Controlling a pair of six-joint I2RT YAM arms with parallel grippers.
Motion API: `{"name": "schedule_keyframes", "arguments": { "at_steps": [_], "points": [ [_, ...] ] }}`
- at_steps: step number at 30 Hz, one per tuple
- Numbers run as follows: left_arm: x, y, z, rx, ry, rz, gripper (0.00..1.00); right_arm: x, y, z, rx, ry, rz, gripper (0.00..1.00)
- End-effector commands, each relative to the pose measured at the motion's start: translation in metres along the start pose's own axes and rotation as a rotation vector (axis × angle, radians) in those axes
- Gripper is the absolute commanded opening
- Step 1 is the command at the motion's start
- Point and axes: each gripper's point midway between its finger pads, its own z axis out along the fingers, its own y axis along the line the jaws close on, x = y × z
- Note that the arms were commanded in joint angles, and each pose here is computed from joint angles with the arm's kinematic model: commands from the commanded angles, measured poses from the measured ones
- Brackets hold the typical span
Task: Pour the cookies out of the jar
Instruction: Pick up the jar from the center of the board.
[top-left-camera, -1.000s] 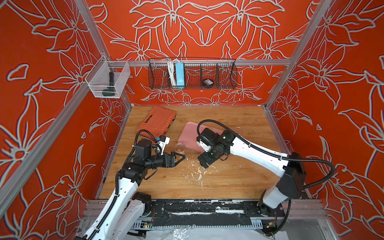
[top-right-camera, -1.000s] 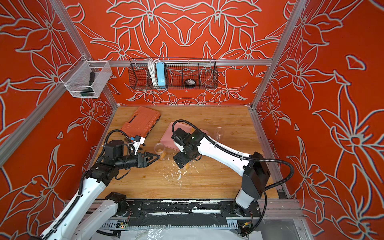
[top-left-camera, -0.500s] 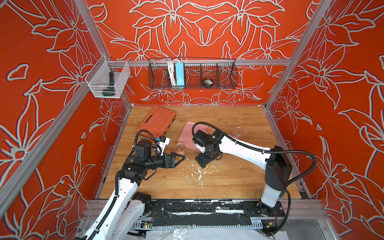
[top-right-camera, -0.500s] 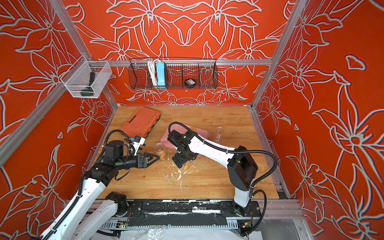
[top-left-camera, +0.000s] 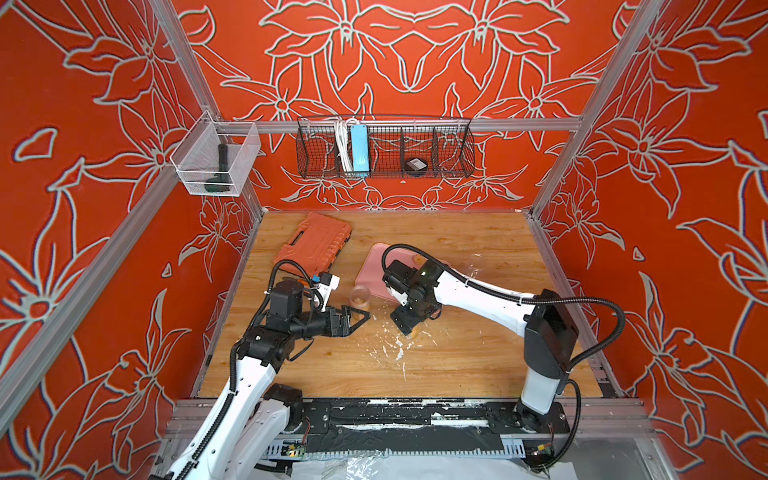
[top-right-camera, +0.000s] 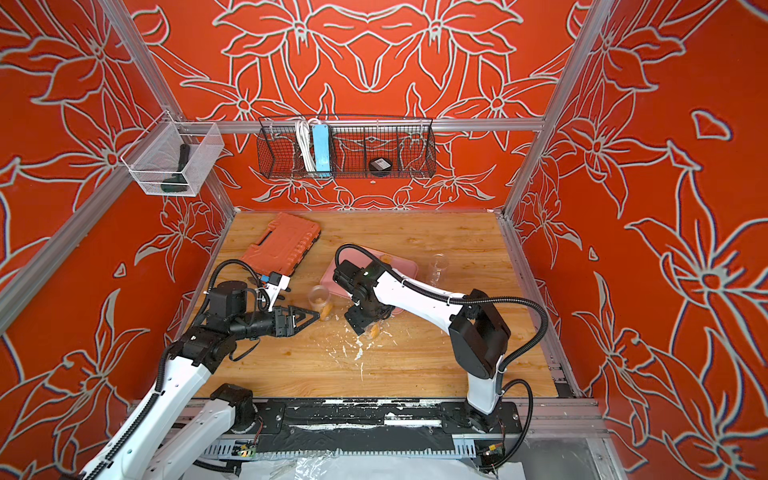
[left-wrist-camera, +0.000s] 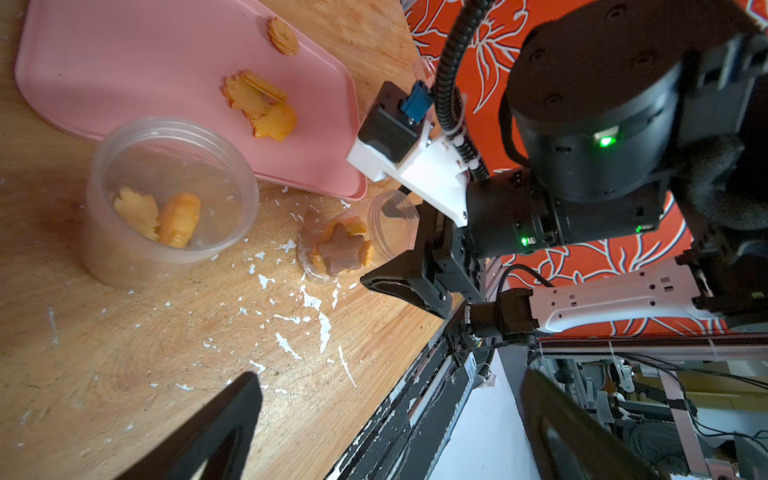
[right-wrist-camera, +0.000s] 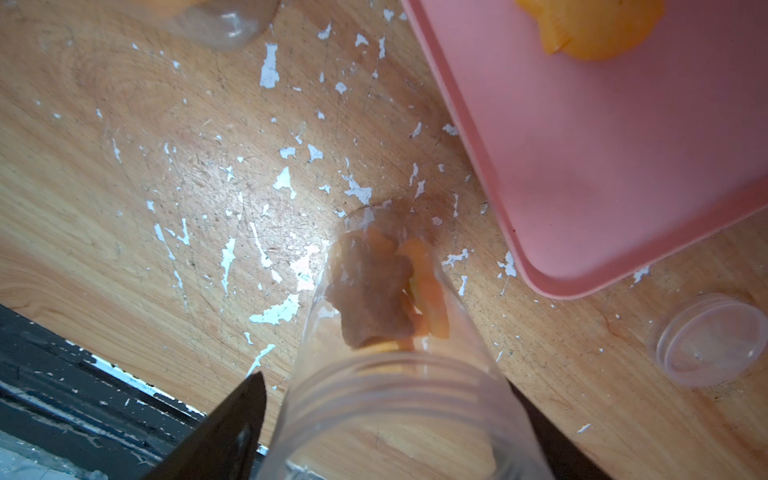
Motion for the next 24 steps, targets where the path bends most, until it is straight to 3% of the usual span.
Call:
{"name": "schedule_keyframes", "arguments": {
  "at_steps": [1,10,24],
  "points": [
    [-0.0006,-0.0006,-0.0024,-0.007,-0.009,0.019,0.98,0.0,0.0,0.0002,0.02,0.013,-0.015,0.82],
    [-0.0009,0.0,-0.0022,-0.008,-0.009,0.016,0.98,-0.0003,0.0,0.0002,0.018,0.013,-0.016,0.72],
    [-0.0017,0.0004,-0.0026,-0.015,-0.012,0.016,0.98,-0.001,0.0001,-0.0024,0.016,0.006,-0.017,0.65]
  ]
}}
